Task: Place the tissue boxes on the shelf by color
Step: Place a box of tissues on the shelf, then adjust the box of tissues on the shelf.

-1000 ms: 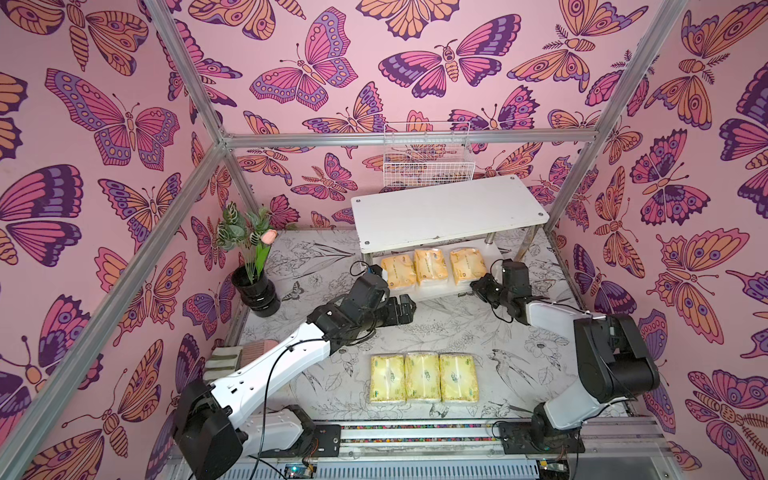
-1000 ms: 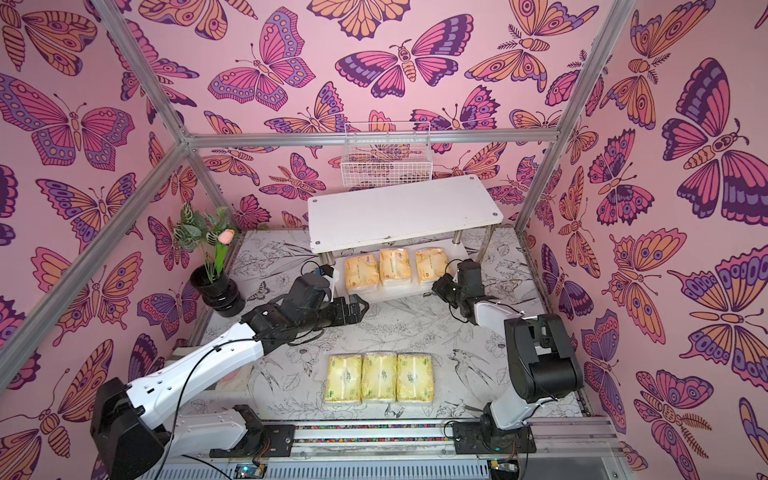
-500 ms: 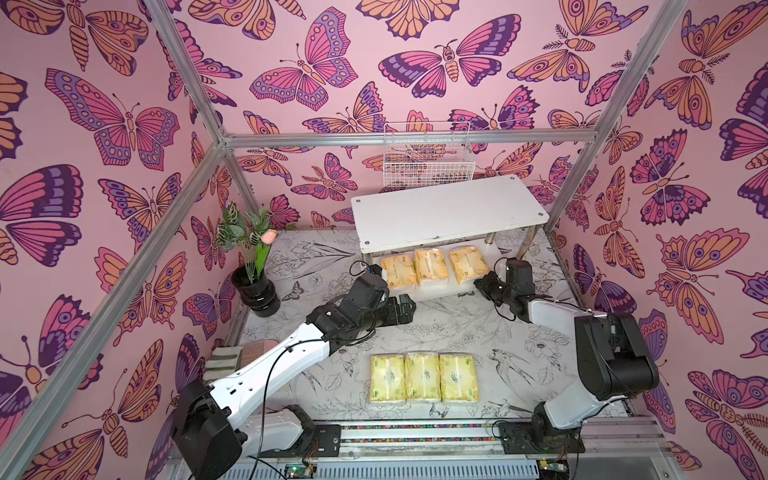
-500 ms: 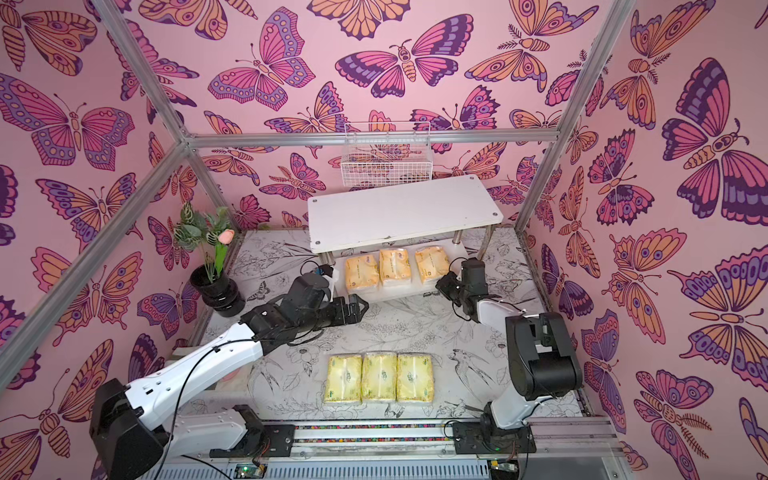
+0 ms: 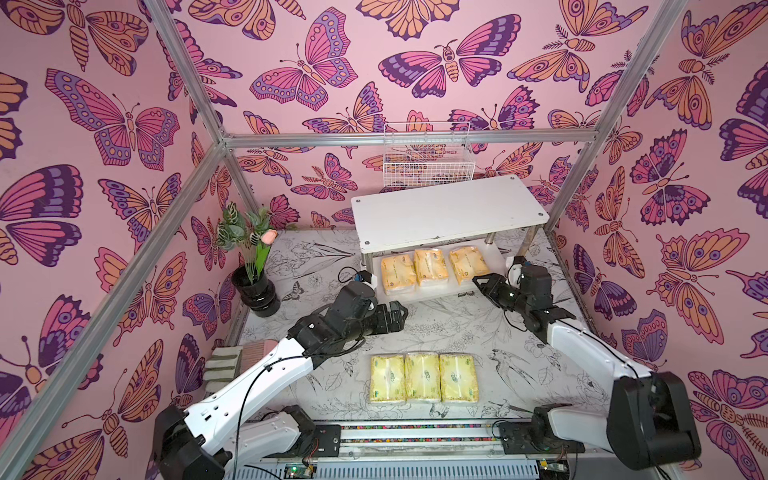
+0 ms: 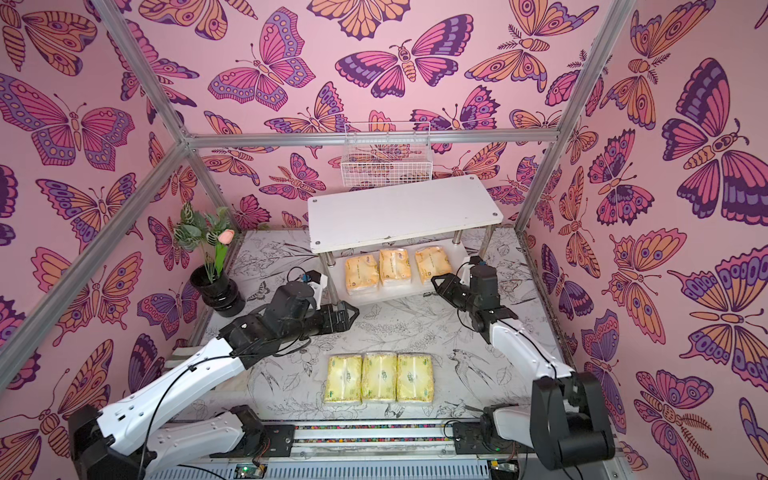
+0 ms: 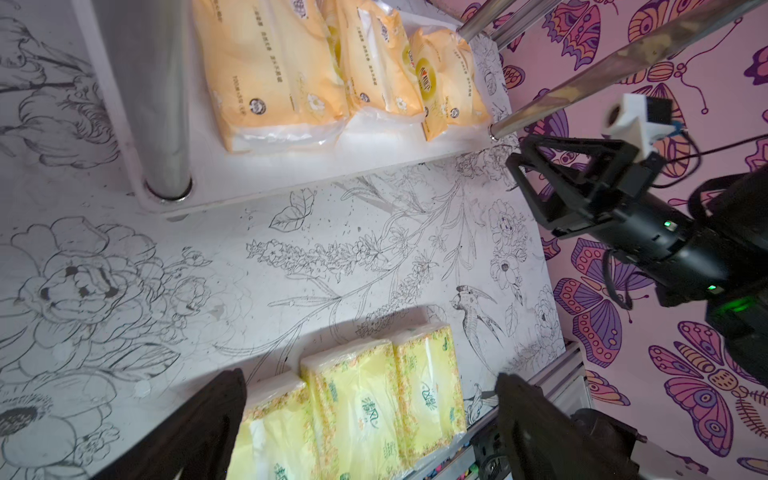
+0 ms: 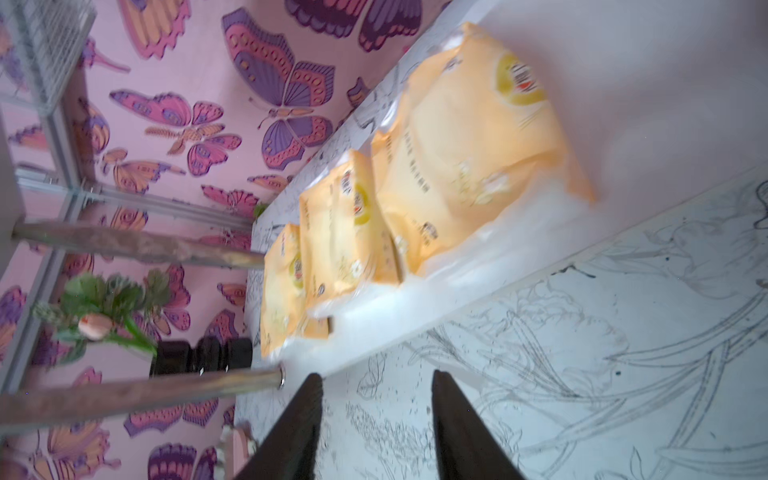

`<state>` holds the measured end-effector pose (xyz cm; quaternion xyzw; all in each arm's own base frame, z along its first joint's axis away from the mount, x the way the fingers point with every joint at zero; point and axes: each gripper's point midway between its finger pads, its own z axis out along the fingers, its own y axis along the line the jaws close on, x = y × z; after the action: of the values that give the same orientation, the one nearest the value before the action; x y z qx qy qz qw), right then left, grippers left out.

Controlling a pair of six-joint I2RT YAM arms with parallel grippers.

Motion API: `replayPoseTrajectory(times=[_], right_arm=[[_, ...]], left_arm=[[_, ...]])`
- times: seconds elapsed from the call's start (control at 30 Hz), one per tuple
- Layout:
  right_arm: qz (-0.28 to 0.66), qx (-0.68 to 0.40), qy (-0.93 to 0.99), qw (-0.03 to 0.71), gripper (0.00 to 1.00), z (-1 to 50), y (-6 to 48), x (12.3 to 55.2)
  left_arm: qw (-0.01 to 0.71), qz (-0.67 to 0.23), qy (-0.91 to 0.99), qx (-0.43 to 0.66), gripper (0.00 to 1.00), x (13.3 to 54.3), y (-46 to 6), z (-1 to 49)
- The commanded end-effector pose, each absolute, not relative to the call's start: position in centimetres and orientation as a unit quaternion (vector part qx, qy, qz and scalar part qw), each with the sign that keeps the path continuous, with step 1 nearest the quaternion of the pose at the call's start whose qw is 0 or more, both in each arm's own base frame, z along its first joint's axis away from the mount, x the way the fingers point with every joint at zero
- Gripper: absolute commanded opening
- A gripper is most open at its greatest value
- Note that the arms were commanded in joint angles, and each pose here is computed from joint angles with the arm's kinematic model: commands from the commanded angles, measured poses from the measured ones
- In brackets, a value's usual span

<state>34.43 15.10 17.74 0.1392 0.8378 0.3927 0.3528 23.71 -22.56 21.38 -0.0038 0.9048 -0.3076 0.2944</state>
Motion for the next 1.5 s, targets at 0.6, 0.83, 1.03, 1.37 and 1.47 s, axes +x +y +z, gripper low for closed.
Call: replayPoseTrajectory(times=[0.6,0.83,1.03,1.37,1.47], right_arm=[[0.273,0.032,0.900,0.339,0.75,12.9,17.4,21.5],[0.333,0.186,0.850,0.363,0.75,13.8,13.0,28.1],[0.387,0.255,0.818,0.341,0.71,13.8,11.2,33.7],[0.383,0.272,0.819,0.330,0.00,12.8,11.4,38.7],[0.380,0.277,0.819,0.328,0.00,12.2,11.4,39.6]], left_arm=[[0.181,-0.215,0.957,-0.069,1.00,16.8,-16.4,10.4],[0.197,-0.225,0.952,-0.071,0.99,17.3,-16.8,11.4],[0.204,-0.236,0.948,-0.070,0.99,17.9,-17.5,12.1],[0.214,-0.252,0.941,-0.066,0.99,18.5,-18.3,13.6],[0.215,-0.253,0.941,-0.065,1.00,18.6,-18.4,13.7]])
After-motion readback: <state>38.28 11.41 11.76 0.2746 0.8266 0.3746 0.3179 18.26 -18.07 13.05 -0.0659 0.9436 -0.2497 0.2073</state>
